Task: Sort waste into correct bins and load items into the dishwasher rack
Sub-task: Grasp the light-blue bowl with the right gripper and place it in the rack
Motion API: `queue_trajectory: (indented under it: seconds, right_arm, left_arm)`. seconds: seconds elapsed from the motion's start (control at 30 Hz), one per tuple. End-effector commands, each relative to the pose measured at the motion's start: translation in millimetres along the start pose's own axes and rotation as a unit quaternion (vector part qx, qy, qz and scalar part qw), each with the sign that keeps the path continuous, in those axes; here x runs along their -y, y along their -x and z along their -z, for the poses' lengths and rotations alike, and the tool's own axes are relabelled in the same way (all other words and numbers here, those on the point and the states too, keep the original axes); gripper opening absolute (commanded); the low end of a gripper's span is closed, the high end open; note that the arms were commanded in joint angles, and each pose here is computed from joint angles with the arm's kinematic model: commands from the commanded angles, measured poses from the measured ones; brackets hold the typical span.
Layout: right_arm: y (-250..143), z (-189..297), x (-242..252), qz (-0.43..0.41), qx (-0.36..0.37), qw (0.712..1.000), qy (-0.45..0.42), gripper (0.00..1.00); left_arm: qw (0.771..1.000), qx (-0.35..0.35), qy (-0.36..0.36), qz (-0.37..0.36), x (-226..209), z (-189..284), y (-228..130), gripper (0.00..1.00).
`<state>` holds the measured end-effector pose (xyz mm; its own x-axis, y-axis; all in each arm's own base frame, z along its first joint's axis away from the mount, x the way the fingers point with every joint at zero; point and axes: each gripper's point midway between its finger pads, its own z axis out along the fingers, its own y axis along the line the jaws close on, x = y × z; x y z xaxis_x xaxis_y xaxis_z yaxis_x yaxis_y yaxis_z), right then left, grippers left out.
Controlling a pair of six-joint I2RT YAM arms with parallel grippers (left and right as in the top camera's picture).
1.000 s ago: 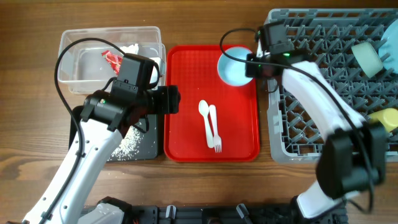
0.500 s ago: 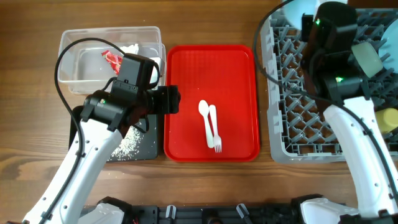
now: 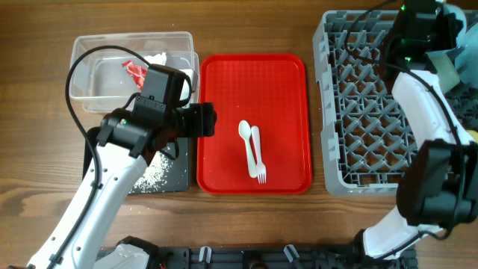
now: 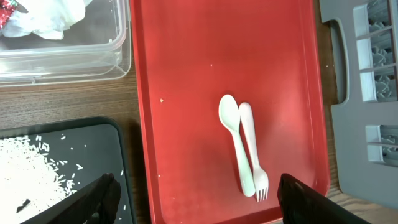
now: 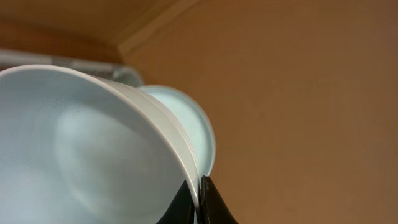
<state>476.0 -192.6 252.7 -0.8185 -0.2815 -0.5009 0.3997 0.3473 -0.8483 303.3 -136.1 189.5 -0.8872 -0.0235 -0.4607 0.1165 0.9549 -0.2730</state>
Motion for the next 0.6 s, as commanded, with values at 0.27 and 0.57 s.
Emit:
queue_trajectory:
  seconds: [0.27,0.57]
  right_arm:
    - [-21,-8,-80,0.02,-0.031,0.999,0.025,0.04]
    - [-9,15,-101,0.028,-0.01,0.998,0.048,0.04]
  left_arm:
    - [1.0,0.001,0.0,-0.001,-1,1,1,0.82]
    - [1.0,0.001,0.0,-0.001,-1,1,1,0.82]
